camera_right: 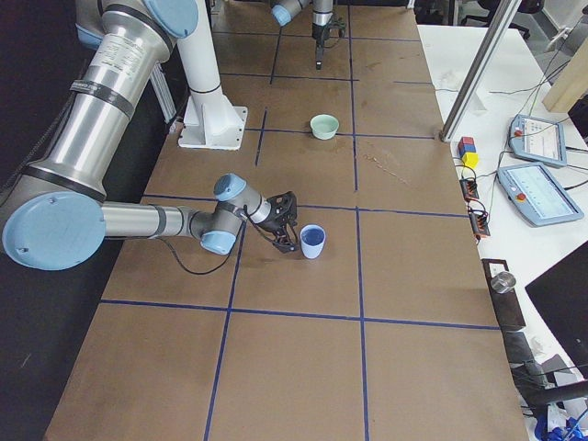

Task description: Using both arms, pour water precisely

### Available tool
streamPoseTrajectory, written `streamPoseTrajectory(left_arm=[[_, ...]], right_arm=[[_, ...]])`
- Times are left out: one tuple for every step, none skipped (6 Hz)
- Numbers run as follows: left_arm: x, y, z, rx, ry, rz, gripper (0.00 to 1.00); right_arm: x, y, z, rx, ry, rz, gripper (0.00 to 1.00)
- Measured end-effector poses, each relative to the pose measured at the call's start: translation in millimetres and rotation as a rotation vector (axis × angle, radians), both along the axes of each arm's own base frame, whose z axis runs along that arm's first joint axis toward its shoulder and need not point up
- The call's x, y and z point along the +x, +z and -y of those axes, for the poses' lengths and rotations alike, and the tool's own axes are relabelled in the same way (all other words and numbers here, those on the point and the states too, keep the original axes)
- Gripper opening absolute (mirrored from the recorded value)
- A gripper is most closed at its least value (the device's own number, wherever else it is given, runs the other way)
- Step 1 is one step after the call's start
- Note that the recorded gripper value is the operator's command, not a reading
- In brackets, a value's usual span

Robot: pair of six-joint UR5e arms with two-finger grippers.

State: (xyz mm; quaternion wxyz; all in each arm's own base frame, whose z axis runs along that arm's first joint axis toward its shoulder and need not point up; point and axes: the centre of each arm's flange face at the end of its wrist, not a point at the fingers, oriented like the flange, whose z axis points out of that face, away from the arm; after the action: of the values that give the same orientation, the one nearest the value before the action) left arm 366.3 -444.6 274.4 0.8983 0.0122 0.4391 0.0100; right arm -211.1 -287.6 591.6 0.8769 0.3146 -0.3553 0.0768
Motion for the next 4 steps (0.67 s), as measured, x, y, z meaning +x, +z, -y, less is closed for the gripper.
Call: streamPoseTrajectory(left_arm=[[0,0,0,0.0,0.0,0.0,1.0],[0,0,0,0.0,0.0,0.0,1.0],[0,0,0,0.001,0.0,-0.001,1.0],[0,0,0,0.0,0.0,0.0,1.0]], right_arm=[[-9,10,-6,0.034,0.041,-0.011,1.0],[-12,29,-10,0.075,0.079,-0.014,1.0],[-14,45,-9,0.111,0.114,-0.009,1.0],[-19,51,-6,0.137,0.144,-0.006,1.0]])
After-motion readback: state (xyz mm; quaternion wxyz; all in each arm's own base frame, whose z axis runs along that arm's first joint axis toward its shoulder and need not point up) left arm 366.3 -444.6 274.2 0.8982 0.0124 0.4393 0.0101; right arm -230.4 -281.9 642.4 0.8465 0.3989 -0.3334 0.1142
